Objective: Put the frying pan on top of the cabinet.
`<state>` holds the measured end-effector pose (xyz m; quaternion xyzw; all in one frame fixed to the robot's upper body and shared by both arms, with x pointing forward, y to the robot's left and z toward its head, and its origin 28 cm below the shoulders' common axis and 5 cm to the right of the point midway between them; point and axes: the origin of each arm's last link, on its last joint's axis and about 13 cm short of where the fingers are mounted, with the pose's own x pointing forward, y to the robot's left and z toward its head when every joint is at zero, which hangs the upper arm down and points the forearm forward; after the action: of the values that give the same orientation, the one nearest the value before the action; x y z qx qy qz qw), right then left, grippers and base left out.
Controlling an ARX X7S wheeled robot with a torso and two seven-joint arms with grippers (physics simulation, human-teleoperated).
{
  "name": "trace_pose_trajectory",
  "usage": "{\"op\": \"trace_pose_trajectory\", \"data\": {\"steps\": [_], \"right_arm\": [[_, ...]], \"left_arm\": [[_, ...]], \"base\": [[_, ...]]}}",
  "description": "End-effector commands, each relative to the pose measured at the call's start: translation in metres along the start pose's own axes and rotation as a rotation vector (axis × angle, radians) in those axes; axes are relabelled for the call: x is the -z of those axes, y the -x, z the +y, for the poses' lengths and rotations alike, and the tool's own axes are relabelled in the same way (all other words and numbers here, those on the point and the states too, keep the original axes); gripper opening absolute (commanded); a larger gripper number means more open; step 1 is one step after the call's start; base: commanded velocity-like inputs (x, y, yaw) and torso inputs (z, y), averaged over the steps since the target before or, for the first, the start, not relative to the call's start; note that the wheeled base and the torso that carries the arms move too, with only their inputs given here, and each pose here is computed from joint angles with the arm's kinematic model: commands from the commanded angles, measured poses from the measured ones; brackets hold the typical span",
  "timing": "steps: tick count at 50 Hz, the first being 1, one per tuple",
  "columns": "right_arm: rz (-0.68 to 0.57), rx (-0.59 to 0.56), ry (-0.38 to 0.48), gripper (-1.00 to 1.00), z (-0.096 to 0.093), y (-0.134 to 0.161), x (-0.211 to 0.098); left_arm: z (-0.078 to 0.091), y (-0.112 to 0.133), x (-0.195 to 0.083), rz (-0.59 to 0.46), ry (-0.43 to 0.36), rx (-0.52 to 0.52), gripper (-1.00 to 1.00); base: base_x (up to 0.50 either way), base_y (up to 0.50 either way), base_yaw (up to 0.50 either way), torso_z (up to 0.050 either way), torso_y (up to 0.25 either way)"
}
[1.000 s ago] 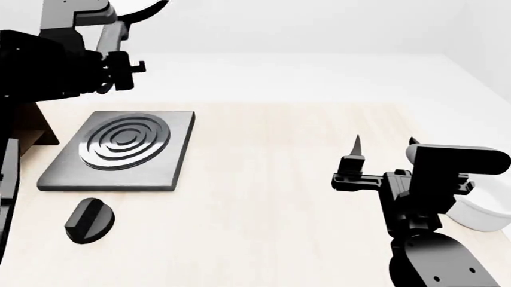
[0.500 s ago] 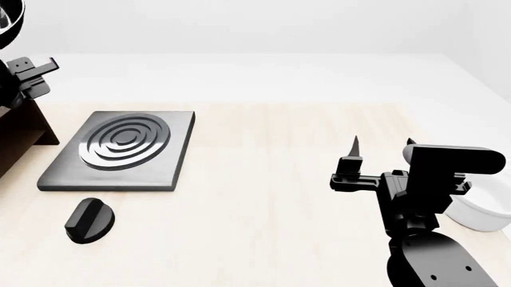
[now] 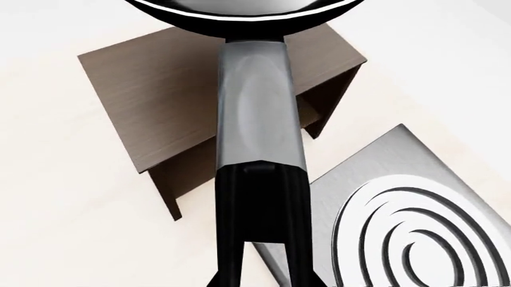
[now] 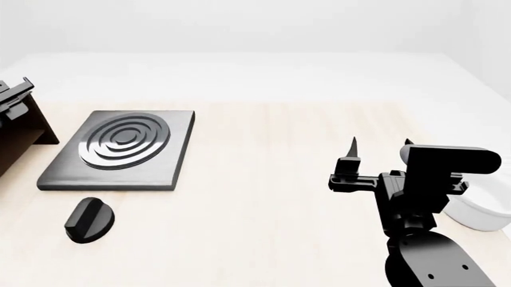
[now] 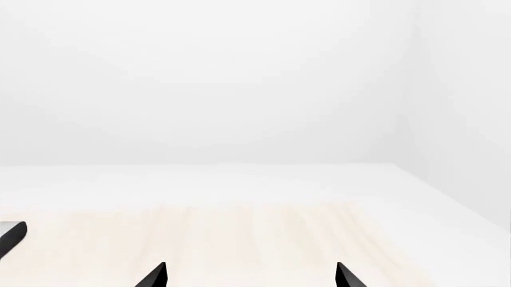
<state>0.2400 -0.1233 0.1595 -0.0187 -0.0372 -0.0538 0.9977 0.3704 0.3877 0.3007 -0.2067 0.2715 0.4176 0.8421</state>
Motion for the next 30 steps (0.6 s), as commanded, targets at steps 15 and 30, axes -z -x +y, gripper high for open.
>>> {"op": "trace_pose_trajectory", "data": {"steps": [15, 30], "right_arm": [[0.006, -0.001, 0.002, 1.00, 0.0008, -0.0003, 0.0016], [0.009, -0.003, 0.006, 1.00, 0.0016, -0.0009, 0.0021]], "left_arm": [[0.0078, -0.0048, -0.0031, -0.030, 0.005, -0.086, -1.00], [0.0074, -0.0037, -0.0074, -0.055, 0.040, -0.067, 1.00]], "base": [[0.00, 0.00, 0.00, 0.000, -0.250], [0.00, 0.00, 0.00, 0.000, -0.029]]}}
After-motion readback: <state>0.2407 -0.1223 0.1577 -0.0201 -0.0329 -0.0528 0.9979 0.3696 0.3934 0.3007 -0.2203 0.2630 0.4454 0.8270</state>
